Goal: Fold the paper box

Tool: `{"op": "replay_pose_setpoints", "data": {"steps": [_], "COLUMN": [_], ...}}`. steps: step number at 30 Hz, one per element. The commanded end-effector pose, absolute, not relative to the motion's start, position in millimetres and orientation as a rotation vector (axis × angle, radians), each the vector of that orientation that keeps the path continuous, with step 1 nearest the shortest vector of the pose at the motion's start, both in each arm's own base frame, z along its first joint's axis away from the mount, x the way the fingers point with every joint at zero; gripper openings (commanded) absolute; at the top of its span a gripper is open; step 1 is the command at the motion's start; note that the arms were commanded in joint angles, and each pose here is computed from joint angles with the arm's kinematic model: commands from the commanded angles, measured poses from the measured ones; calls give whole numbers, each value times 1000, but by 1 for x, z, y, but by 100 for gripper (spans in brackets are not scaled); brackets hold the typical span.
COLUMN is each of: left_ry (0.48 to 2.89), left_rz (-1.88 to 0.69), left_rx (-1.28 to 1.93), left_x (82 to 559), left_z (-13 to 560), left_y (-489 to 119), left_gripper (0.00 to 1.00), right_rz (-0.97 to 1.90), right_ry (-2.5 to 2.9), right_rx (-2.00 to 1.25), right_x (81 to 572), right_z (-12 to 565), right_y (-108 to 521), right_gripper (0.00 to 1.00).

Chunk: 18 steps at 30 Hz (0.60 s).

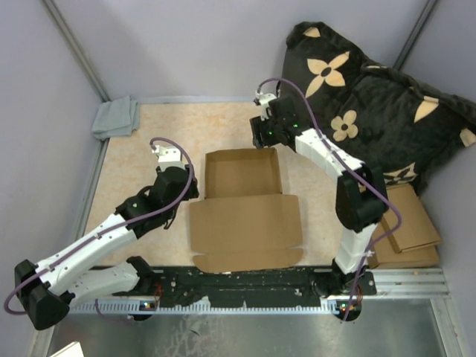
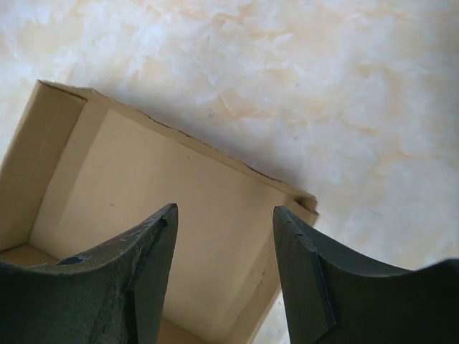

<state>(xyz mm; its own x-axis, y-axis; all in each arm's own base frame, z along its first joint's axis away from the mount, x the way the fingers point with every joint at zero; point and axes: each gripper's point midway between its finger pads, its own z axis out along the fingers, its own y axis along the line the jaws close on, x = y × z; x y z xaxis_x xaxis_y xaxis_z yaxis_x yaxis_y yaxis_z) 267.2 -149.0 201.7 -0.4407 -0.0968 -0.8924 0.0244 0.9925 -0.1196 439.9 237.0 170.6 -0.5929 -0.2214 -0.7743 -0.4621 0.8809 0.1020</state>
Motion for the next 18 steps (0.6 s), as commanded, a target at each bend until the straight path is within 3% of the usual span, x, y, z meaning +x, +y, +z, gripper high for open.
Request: {"op": "replay_pose_setpoints", "data": {"steps": [1, 18], "left_ry": [2011, 2055], "left_rz": [-165, -146], "left_rx": [-63, -39], "left_x": [264, 261], "left_z": [203, 185], "left_y": [-147, -147], "left_gripper": [60, 59], "right_rz": [440, 287], "right_ry": [2158, 2012], "right_rx": [-715, -1125], "right_x": [450, 455], "right_z": [167, 114], "right_y": [267, 325], "right_gripper": [56, 58]}}
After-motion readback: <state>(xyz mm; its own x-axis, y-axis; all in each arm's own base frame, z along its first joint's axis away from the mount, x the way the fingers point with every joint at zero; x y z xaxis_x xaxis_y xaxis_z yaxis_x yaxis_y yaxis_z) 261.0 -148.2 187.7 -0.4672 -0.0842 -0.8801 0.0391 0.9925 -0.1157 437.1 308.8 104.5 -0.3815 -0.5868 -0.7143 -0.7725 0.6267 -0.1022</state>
